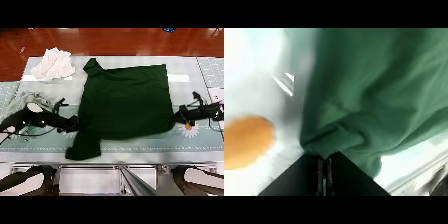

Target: Fold the shirts.

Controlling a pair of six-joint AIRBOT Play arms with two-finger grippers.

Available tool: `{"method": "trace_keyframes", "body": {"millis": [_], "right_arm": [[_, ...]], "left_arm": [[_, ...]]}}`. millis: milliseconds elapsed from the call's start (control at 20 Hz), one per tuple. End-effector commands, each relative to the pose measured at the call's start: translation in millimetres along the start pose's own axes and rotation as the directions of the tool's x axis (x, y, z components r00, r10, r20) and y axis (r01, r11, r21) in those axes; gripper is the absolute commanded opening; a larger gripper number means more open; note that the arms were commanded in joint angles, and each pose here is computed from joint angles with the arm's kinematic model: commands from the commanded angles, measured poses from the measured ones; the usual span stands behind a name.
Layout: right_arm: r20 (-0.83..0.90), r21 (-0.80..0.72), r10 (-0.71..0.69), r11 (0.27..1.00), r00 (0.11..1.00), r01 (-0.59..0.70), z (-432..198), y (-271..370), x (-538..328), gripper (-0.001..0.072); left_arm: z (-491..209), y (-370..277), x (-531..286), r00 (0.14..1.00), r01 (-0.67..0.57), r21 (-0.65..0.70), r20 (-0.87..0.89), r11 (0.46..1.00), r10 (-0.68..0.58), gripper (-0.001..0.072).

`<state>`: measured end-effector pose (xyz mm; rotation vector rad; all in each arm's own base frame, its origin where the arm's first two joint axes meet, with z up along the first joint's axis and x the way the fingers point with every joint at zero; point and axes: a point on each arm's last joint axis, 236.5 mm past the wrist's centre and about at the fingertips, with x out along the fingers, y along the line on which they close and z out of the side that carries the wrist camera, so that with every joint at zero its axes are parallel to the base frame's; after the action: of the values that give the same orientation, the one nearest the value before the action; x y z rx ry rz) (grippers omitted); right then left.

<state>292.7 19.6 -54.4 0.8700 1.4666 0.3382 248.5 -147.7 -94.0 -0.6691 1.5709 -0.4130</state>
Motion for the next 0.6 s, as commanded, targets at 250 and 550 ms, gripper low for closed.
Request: {"method": "trace_keyframes", "body": {"millis": [250,550], "right_arm": [[0.674,-0.527,0.254,0.823,0.694,0.211,36.2,259.9,-252.8,0.002],[0.785,-0.619,0.476,0.596,0.396,0.511,-104.4,384.1,-359.3,0.002]], "left_arm": [[86.8,-223.9,-285.0,0.767,-0.018,0.544,0.546,0.839,-0.338,0.0024],[-21.2,-352.4,-441.8,0.496,-0.291,0.733,0.665,0.615,-0.558,0.0024]]}}
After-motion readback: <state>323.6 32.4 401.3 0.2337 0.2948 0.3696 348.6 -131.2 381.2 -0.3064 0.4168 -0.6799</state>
